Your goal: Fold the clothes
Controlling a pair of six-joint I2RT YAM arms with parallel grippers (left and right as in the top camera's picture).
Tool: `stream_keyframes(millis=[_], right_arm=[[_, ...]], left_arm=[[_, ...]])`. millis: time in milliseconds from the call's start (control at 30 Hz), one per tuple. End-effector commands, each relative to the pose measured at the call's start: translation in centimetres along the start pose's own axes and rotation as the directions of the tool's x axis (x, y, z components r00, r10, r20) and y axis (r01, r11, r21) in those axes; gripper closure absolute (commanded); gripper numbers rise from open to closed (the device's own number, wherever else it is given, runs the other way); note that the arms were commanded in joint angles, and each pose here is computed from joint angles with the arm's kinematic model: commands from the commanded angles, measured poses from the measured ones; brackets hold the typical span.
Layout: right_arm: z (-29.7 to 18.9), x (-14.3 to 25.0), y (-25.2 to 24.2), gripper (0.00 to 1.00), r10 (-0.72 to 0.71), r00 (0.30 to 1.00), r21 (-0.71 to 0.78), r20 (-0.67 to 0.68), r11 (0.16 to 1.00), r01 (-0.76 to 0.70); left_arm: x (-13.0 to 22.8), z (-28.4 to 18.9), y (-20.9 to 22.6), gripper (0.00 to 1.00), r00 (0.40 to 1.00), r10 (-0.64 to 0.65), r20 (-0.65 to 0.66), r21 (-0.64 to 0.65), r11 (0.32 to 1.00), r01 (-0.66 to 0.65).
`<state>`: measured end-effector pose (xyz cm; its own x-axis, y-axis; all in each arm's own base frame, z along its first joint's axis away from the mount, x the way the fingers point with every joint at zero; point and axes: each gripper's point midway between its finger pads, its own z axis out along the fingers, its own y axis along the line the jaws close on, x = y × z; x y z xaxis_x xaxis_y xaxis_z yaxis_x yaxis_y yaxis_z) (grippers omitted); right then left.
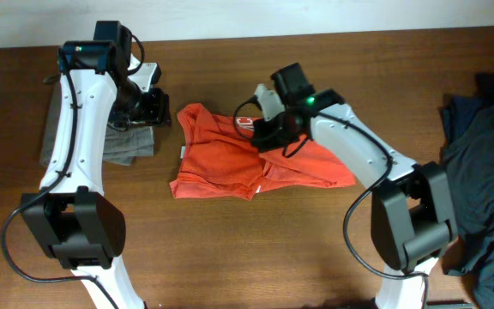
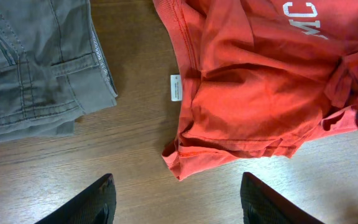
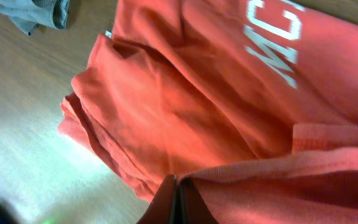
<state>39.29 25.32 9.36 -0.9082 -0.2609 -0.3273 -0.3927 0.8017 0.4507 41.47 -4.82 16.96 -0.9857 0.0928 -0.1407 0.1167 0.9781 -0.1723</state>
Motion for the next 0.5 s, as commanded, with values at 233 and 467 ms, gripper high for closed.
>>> stream_keyframes(millis=[233,467], right_arm=[[2.3,-0.8,1.4,0.57,-0.043,0.999,0.045,0.031,0.998,0.042],[-5.3,-2.7,-4.2,0.73,0.08,0.99,0.129,0.116,0.987,-0.095]], left_arm=[[0.2,-0.9,-0.3,0.36,1.0,0.01,0.019,0.003,1.0,-0.01],[0.1,-0.9,-0.3,0.35,1.0,0.01,0.02,0.003,1.0,-0.01]])
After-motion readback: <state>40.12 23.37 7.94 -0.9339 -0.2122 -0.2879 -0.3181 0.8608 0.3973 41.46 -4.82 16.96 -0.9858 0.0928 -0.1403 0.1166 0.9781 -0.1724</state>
